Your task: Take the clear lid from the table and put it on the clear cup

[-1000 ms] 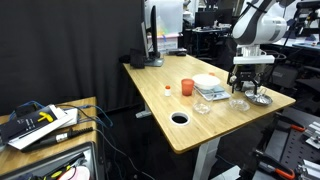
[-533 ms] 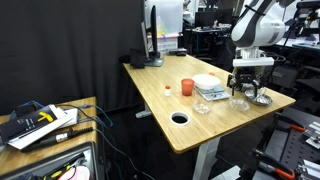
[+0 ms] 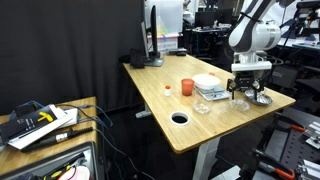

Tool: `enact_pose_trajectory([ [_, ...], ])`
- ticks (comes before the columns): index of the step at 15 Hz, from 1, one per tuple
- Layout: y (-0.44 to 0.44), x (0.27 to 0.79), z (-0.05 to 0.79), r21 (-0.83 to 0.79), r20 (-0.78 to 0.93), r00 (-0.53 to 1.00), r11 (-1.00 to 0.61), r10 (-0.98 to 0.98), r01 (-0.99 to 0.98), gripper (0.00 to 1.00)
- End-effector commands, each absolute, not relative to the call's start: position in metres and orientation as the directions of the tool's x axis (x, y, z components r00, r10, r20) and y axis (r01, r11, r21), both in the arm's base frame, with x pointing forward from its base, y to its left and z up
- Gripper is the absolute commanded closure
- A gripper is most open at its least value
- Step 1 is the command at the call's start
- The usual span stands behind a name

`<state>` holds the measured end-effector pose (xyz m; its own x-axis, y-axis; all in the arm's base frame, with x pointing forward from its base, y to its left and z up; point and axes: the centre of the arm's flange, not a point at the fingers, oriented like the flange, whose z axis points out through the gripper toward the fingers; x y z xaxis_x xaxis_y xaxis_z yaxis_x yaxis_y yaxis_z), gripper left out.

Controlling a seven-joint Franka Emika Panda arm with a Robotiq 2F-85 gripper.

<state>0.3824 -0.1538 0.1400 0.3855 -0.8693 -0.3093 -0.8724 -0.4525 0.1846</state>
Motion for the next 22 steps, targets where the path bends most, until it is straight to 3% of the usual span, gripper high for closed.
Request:
enact_pose_trajectory([
  [1, -0.157, 0.3884, 0.132, 0.182, -0.292, 0.358, -0.419, -0.887, -0.89, 0.0],
  [8, -0.1569, 0.3935, 0.1281, 0.181, -0.221, 0.333, -0.374, -0.917, -0.91, 0.0],
  [10, -0.1564, 0.3946, 0.1276, 0.175, -0.213, 0.328, -0.366, -0.92, -0.914, 0.26],
  [11, -0.1568, 0.3944, 0.1279, 0.173, -0.211, 0.323, -0.361, -0.922, -0.916, 0.33],
  [16, -0.161, 0.3924, 0.1286, 0.17, -0.216, 0.299, -0.337, -0.93, -0.926, 0.48],
  [18, -0.1618, 0.391, 0.1282, 0.17, -0.219, 0.289, -0.328, -0.932, -0.929, 0.43],
  [20, -0.1627, 0.3903, 0.1279, 0.169, -0.224, 0.28, -0.32, -0.934, -0.932, 0.44],
  [22, -0.1632, 0.3901, 0.1279, 0.166, -0.228, 0.271, -0.312, -0.935, -0.936, 0.53],
])
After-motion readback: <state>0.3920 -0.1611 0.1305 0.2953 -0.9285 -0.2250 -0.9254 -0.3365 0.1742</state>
